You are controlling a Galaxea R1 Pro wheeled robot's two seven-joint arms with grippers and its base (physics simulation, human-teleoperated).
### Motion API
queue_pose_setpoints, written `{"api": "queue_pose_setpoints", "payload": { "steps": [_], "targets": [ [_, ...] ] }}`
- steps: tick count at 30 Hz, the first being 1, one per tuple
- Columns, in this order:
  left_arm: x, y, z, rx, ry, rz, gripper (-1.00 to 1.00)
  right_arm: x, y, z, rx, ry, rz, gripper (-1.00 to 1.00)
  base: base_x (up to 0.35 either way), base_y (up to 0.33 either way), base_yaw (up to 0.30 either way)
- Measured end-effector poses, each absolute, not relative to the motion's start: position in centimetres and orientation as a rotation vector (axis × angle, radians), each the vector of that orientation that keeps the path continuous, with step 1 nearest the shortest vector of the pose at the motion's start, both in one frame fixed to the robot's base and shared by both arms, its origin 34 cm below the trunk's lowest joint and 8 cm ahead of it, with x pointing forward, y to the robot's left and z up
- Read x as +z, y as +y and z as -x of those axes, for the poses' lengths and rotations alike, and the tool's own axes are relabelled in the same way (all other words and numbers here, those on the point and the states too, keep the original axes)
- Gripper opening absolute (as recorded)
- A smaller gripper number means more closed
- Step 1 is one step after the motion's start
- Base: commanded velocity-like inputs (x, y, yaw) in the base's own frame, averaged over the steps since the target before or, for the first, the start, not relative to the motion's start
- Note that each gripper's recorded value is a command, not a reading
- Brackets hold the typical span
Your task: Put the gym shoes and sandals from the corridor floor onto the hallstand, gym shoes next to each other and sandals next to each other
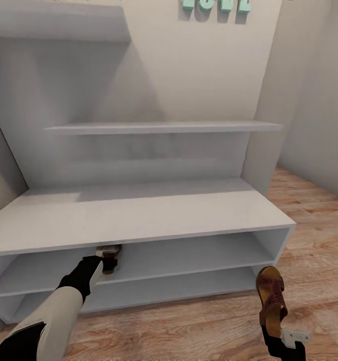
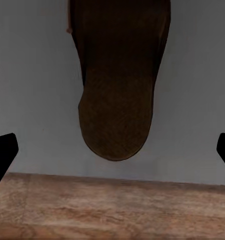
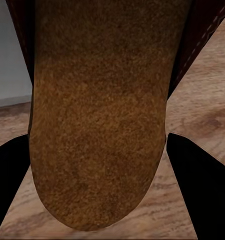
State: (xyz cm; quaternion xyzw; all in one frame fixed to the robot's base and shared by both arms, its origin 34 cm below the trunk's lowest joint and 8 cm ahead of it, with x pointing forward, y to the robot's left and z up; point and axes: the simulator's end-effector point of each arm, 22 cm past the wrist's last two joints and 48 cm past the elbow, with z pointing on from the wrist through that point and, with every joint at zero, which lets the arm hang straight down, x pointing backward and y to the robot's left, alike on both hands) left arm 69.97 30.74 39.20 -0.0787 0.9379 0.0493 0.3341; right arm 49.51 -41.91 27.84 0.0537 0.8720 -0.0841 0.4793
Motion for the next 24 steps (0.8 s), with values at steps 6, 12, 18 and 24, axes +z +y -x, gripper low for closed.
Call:
{"api": "queue_pose_setpoints", "payload": {
  "steps": [6, 12, 18, 24],
  "targets": [
    [39.2, 30.7, -70.0, 0.128, 2.448, 0.205, 1.00, 27.8, -41.9, -49.5, -0.205, 2.129, -0.131, -1.00, -0.240, 0.167, 0.000],
    [39.2, 30.6, -70.0, 0.124, 2.448, 0.204, 1.00, 27.8, -41.9, -49.5, -0.205, 2.129, -0.131, -1.00, -0.274, 0.190, 0.000],
    [39.1, 30.5, -70.0, 0.118, 2.448, 0.200, 1.00, 27.8, -41.9, -49.5, -0.205, 2.129, -0.130, -1.00, -0.278, 0.192, 0.000],
    [37.2, 30.5, -68.2, 0.118, 2.467, 0.202, 1.00, 27.8, -41.9, -49.5, -0.205, 2.129, -0.130, -1.00, -0.278, 0.192, 0.000]
  ]
}}
